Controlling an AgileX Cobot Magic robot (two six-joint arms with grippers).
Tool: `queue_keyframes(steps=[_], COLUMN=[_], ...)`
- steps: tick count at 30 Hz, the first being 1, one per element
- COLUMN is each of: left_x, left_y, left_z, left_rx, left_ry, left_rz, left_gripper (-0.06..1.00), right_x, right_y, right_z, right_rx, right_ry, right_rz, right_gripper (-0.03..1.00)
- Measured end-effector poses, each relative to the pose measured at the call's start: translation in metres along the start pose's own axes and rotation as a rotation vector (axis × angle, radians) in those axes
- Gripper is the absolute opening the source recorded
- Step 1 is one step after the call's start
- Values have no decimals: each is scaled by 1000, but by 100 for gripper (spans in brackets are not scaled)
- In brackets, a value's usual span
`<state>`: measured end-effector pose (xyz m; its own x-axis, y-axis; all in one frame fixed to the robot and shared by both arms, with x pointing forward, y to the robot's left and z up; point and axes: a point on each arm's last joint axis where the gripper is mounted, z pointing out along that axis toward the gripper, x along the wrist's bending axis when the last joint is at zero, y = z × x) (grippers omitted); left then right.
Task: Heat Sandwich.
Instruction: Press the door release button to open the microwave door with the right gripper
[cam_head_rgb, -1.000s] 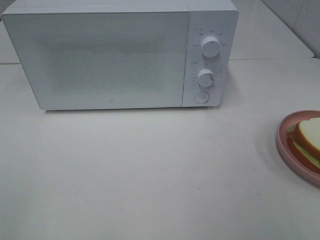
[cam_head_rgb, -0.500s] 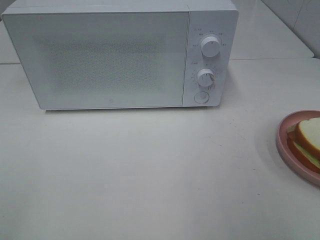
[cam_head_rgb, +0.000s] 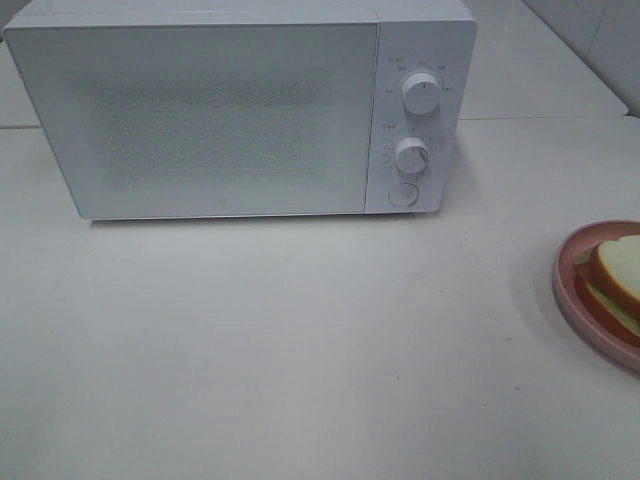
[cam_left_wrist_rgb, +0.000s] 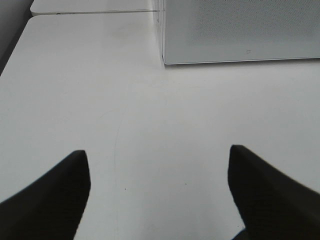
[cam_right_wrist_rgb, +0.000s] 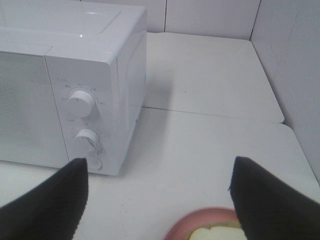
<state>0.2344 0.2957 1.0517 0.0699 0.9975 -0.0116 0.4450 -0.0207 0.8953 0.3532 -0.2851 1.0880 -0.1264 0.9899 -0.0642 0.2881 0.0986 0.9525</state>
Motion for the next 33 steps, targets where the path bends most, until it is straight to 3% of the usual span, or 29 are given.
queue_keyframes(steps=[16, 23, 33], left_x=[0, 0, 0], left_y=[0, 0, 0], left_z=[0, 0, 0], left_rx=[0, 0, 0], left_ry=[0, 0, 0], left_rz=[0, 0, 0], left_gripper=[70, 70, 70], right_x=[6, 11, 44], right_y=[9, -2, -26], right_z=[63, 92, 126], right_rx=[-85, -15, 104], right_ry=[38, 61, 191], right_rz=[-6, 7, -23], right_gripper=[76, 76, 76])
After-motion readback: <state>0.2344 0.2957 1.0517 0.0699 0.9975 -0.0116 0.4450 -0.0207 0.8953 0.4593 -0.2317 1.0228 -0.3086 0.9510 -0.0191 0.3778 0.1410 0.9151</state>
